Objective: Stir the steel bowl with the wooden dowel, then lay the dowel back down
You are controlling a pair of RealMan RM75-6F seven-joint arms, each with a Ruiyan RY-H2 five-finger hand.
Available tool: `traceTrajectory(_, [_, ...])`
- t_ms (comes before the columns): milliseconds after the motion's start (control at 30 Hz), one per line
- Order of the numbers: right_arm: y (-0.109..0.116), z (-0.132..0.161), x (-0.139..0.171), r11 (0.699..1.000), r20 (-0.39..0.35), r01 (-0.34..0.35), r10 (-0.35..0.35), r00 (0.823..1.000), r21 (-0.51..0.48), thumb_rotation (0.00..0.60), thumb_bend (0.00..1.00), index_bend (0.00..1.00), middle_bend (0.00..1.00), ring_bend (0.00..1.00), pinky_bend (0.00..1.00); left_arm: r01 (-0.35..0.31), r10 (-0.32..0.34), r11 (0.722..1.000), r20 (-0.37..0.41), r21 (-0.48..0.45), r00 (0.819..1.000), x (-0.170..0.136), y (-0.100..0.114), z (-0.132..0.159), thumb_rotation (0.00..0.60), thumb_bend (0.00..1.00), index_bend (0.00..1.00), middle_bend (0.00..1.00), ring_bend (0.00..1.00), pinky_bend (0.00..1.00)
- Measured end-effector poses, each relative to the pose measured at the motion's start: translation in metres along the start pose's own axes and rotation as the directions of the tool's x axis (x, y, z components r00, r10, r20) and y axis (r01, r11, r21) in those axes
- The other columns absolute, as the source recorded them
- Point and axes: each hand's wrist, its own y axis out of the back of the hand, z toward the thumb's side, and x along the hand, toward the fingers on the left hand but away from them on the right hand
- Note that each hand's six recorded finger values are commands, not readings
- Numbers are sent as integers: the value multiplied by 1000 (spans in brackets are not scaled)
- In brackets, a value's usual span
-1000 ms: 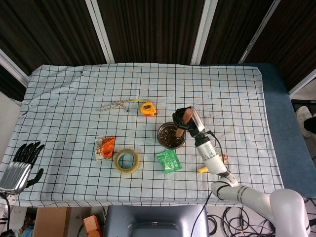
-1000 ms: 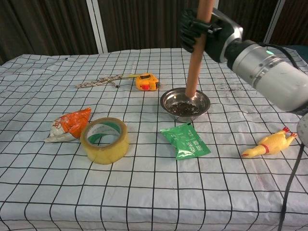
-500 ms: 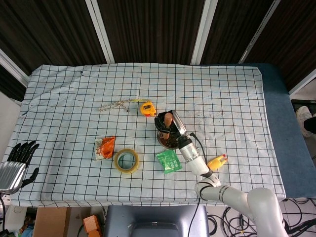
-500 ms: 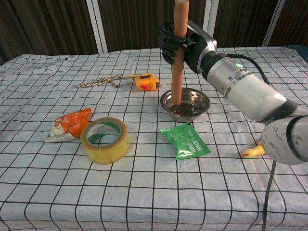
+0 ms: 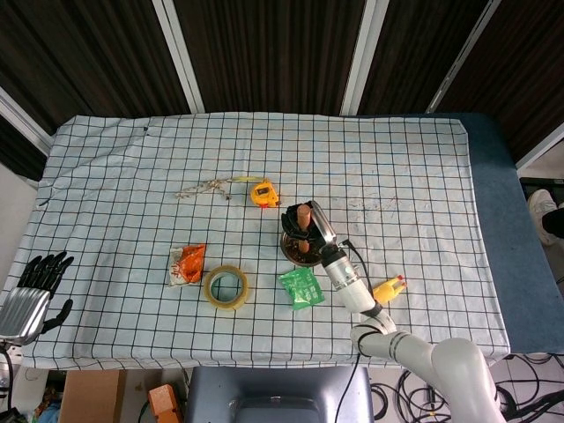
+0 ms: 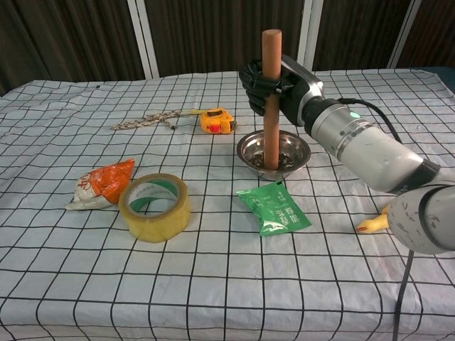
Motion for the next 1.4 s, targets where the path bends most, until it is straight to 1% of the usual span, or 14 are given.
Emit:
traceTrajectory(200, [2, -15, 4, 1000, 40, -7, 7, 999, 7, 600, 854, 1000, 1000, 1000, 1000, 7, -7, 1000, 5, -1, 1000, 1, -2, 1, 600, 420, 0, 32, 40, 21])
traceTrajectory(267, [2, -16, 4, 1000, 43, -13, 12, 999, 6, 600, 854, 1000, 1000, 1000, 1000, 8, -8, 1000, 8, 3, 1000, 2, -3, 1, 600, 420, 0, 31, 39, 21])
traceTrajectory(367, [2, -12, 3, 1000, 26, -14, 14, 1000, 3, 600, 854, 1000, 1000, 1000, 1000, 5, -5, 1000, 10, 7, 1000, 2, -1, 2, 600, 420, 0, 31, 39, 21])
traceTrajectory(600, [4, 13, -2, 1000, -48, -14, 13, 999, -19, 600, 854, 1000, 1000, 1000, 1000, -8, 8, 1000, 13, 3, 1000, 3, 3, 3, 600, 420, 0, 31, 38, 21])
traceTrajectory(733, [4, 19, -2, 1000, -56, -16, 16, 998, -3, 600, 855, 1000, 1000, 1000, 1000, -4, 4, 1000, 18, 5, 1000, 4, 2, 5, 600, 421, 0, 32, 39, 21])
traceTrajectory(867, [6, 15, -2, 999, -38, -11, 12, 999, 33, 600, 857, 1000, 1000, 1000, 1000, 1, -2, 1000, 14, 9, 1000, 4, 1, 4, 600, 419, 0, 31, 39, 21])
traceTrajectory(1100, [12, -5, -6, 997, 14, 20, -21, 1000, 70, 600, 857, 1000, 1000, 1000, 1000, 14, -14, 1000, 1, 3, 1000, 7, -2, 0, 600, 420, 0, 31, 39, 21])
traceTrajectory(1233, [12, -15, -6, 997, 39, 24, -26, 999, 68, 600, 857, 1000, 1000, 1000, 1000, 16, -16, 1000, 0, 1, 1000, 9, -3, -1, 600, 420, 0, 31, 39, 21])
traceTrajectory(1400, [10, -20, -5, 998, 49, 19, -21, 999, 55, 600, 857, 1000, 1000, 1000, 1000, 14, -14, 1000, 2, 2, 1000, 9, -3, 0, 600, 420, 0, 31, 39, 21])
